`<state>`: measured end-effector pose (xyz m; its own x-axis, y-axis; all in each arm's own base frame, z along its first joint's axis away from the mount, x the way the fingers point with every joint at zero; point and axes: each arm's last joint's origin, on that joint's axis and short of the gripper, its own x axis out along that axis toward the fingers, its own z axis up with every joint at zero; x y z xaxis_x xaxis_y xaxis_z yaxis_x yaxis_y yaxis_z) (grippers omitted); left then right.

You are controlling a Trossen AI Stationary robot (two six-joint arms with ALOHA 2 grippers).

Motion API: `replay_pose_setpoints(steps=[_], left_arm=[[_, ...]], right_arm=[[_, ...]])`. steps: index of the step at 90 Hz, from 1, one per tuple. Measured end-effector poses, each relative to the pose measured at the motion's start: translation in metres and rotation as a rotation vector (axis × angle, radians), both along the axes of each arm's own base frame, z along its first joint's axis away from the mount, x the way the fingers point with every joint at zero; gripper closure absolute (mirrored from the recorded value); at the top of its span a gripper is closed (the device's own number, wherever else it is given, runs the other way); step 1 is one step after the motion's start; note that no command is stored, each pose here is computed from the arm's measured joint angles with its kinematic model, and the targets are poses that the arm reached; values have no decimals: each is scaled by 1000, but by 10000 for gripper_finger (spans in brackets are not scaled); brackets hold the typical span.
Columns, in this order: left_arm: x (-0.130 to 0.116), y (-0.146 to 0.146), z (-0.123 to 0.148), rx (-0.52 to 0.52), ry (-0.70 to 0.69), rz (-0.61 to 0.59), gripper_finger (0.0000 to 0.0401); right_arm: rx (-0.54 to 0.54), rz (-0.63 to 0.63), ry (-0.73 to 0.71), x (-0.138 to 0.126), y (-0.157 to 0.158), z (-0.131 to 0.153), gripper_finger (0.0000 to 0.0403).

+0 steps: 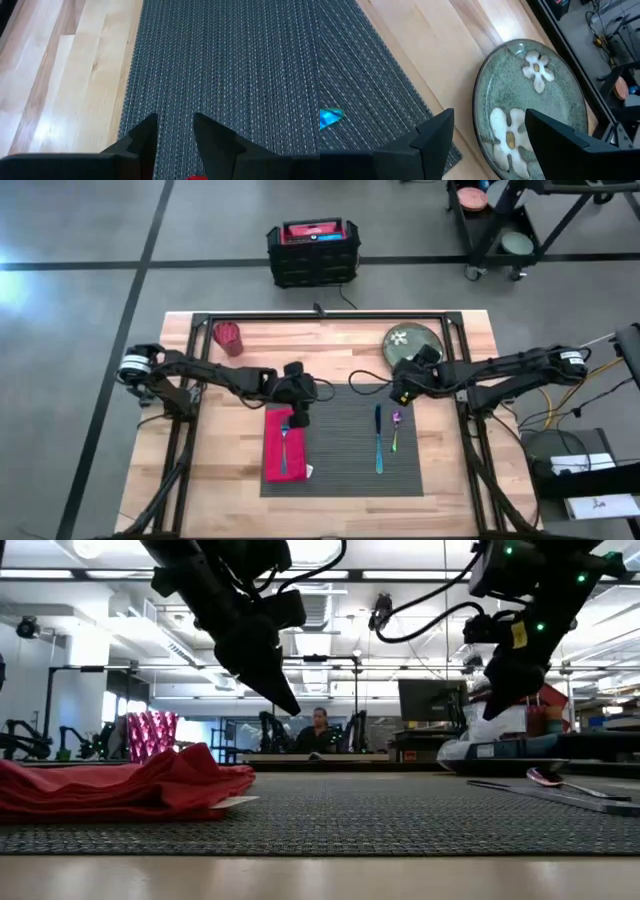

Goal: Set table place
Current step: Put the green plate on the center of the gray table mat

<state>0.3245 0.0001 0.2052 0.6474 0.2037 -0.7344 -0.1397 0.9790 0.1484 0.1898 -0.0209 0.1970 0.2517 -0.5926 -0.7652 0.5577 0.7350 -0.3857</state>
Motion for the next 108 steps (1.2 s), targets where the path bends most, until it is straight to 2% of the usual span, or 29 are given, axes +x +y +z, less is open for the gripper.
replay_pose_setpoints(steps=[25, 42, 47, 57, 61, 72, 96, 108], left_arm=[[-1, 0, -1, -4, 9, 5, 287], [-1, 0, -1, -4, 8, 5, 287], [-1, 0, -1, -4, 8, 5, 287], [-1, 0, -1, -4, 8, 5, 287], [-1, 0, -1, -4, 8, 5, 287], [-1, 0, -1, -4, 9, 5, 287], [-1, 0, -1, -4, 7, 5, 287], [-1, 0, -1, -4, 9, 5, 287]], right_arm=[[7, -40, 45, -8, -7, -13, 156], [7, -84, 58, -11, -19, -16, 167], [34, -57, 46, -10, -22, -19, 173], [112, 79, 10, -5, -25, -28, 182], [98, 95, 7, -4, -27, -32, 185], [36, 38, 71, -5, -35, -42, 190], [13, -20, 225, 3, -48, -73, 190], [8, -30, 256, 9, -52, -79, 196]])
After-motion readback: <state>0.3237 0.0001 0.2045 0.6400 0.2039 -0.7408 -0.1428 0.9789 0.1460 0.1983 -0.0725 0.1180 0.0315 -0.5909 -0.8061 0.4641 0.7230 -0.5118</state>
